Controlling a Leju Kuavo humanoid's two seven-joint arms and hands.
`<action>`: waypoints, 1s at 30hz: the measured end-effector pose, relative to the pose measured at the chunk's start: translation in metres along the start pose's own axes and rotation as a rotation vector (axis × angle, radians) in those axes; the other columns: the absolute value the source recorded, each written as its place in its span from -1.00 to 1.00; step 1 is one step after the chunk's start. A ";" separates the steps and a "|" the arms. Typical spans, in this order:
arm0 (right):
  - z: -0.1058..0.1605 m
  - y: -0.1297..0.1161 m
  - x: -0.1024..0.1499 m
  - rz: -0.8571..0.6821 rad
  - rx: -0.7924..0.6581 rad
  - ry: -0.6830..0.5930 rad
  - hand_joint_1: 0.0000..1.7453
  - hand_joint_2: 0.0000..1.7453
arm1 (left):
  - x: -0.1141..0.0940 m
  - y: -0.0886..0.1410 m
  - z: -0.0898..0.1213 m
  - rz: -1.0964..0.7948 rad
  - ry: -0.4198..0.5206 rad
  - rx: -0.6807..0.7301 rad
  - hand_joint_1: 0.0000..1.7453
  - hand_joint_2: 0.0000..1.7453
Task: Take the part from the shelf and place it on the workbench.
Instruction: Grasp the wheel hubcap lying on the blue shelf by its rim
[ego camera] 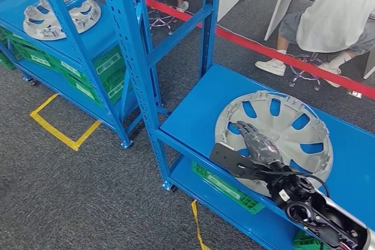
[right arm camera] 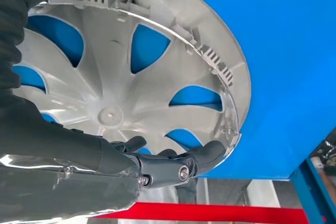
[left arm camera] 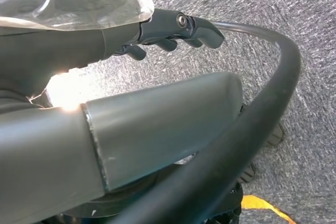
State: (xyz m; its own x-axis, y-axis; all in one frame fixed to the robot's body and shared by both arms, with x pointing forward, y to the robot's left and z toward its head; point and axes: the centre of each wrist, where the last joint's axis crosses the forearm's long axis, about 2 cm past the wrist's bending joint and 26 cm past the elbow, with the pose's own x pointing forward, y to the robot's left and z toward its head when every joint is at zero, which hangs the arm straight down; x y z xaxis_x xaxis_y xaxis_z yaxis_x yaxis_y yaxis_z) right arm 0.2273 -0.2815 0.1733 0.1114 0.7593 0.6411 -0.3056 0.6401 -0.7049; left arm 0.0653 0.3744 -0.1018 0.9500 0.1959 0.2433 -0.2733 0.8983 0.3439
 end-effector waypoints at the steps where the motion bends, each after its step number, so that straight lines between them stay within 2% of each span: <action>1: 0.000 0.001 0.000 0.000 0.004 0.000 -1.00 1.00 | 0.000 0.000 0.000 0.000 0.001 0.000 -1.00 -1.00; 13: 0.000 0.007 -0.003 0.018 0.027 0.035 -1.00 1.00 | 0.000 0.000 0.000 -0.002 0.009 0.000 -1.00 -1.00; 30: 0.001 0.016 -0.025 0.056 0.082 0.129 -1.00 1.00 | 0.000 -0.001 0.000 -0.006 0.005 -0.002 -1.00 -1.00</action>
State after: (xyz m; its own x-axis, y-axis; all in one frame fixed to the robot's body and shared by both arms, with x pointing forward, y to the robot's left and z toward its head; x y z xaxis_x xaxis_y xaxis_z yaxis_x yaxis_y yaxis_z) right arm 0.2184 -0.2904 0.1467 0.2110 0.8056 0.5537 -0.3907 0.5887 -0.7077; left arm 0.0655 0.3736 -0.1019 0.9524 0.1925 0.2366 -0.2673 0.9004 0.3434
